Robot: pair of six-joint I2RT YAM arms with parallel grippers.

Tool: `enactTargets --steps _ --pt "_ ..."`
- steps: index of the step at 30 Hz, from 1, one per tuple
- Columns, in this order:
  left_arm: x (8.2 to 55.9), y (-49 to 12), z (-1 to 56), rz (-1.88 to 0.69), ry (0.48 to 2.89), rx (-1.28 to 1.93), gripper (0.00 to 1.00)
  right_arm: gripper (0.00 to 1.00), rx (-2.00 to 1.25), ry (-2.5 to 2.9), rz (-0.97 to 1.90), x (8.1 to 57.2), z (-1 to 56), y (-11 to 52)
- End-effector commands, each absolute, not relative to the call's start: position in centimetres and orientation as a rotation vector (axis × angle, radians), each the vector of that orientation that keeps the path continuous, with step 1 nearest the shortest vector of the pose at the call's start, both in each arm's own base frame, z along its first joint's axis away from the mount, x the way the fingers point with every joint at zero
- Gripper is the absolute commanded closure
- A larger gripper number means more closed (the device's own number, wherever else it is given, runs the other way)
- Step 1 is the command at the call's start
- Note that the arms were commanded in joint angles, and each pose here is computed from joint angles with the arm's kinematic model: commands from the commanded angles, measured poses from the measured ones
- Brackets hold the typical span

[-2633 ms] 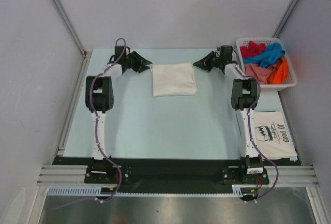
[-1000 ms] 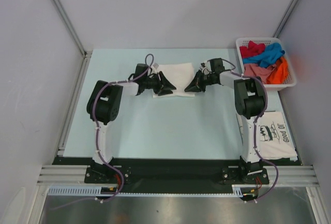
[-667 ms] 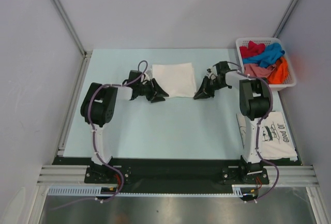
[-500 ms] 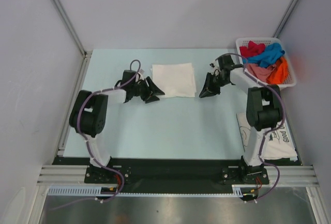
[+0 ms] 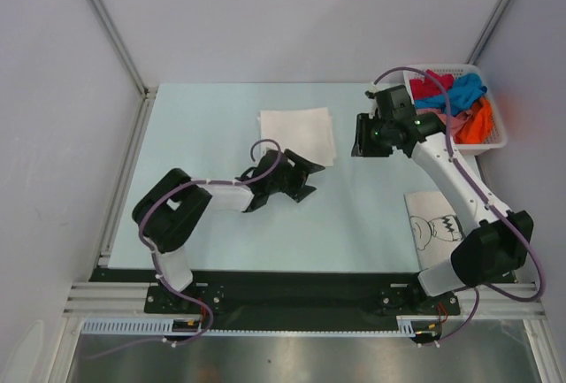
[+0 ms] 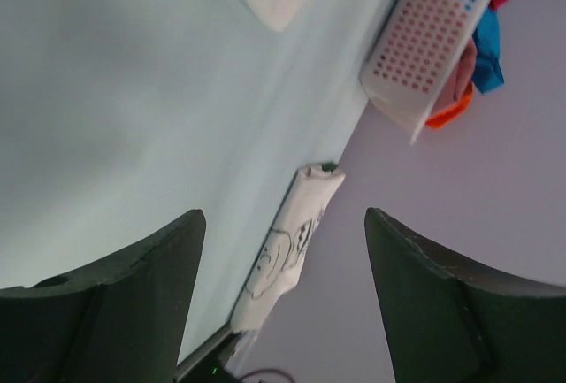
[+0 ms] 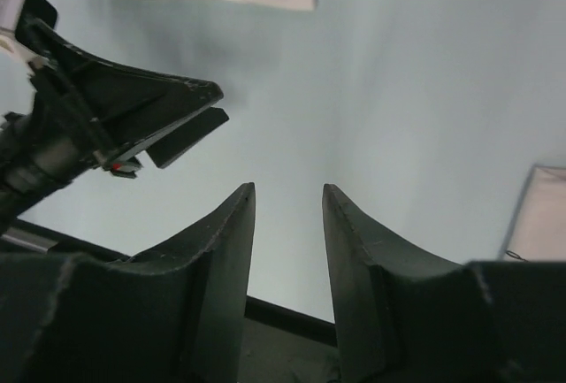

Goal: Fold and stack the t-shirts
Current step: Fold the tshirt, then neatly place the folded tshirt to the corner

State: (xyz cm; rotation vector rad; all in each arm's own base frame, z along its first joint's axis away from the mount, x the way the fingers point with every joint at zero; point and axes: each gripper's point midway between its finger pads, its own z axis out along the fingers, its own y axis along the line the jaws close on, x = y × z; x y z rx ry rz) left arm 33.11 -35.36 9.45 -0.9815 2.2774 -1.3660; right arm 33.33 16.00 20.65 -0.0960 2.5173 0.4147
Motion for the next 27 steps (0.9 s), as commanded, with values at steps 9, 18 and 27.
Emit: enactTargets --steps 9,18,27 --pt "39.0 -37.4 7.0 -1.210 1.862 -1.619 0.22 0.54 -0.103 2.372 0.224 31.6 24.0 11.7" --pt "38.9 -36.5 2.9 -0.871 1.817 -1.780 0.25 0.53 -0.132 2.369 0.261 30.0 23.6 12.3" --pt "40.9 -36.0 1.5 -0.848 1.654 -1.839 0.32 0.53 -0.113 2.365 0.349 29.3 24.1 13.0"
